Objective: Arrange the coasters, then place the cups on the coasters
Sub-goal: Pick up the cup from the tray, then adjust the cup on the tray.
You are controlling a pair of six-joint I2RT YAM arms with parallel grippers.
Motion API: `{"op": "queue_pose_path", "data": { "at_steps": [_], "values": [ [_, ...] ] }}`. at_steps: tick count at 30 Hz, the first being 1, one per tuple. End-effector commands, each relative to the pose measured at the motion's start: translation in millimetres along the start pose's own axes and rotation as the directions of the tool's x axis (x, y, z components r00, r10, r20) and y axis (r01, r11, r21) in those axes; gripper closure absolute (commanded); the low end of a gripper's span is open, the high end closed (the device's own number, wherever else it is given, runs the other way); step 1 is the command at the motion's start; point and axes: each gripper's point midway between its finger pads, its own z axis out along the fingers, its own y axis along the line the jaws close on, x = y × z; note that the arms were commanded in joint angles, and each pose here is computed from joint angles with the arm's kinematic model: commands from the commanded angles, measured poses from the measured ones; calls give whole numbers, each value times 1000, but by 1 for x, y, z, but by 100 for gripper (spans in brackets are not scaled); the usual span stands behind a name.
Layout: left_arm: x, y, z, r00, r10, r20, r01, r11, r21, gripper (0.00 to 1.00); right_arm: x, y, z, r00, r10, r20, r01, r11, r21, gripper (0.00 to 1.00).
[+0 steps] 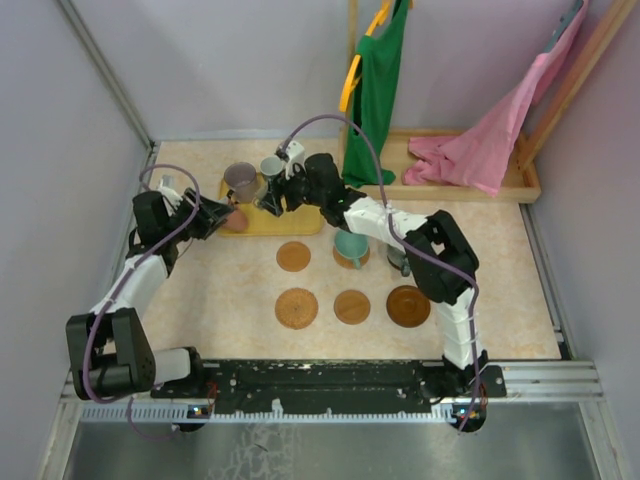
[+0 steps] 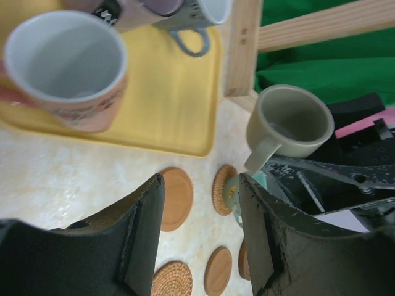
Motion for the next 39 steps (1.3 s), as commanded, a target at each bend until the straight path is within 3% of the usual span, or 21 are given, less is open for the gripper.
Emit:
{"op": "queue_pose_path", "data": {
  "at_steps": [1,13,24,34,39],
  "values": [
    [-15,-57,-8,994,105,14,-106,976,189,42,-80,40,-29,984,-65,164,85,990,-115,100],
    [7,-91,-7,966,256,-43,-223,904,364,42,-84,68,-48,992,-59,107,83,970,-230,100],
    [21,-96,-12,947,317,-56,-268,874,406,48,-86,68,-49,995,-61,84,80,966,-245,100],
    [31,-92,-11,939,335,-83,-272,867,418,60,-85,69,-48,995,-68,70,84,962,-259,100],
    [36,-95,-13,933,348,-95,-275,856,439,60,-84,66,-47,995,-71,65,85,965,-247,100]
  ]
}}
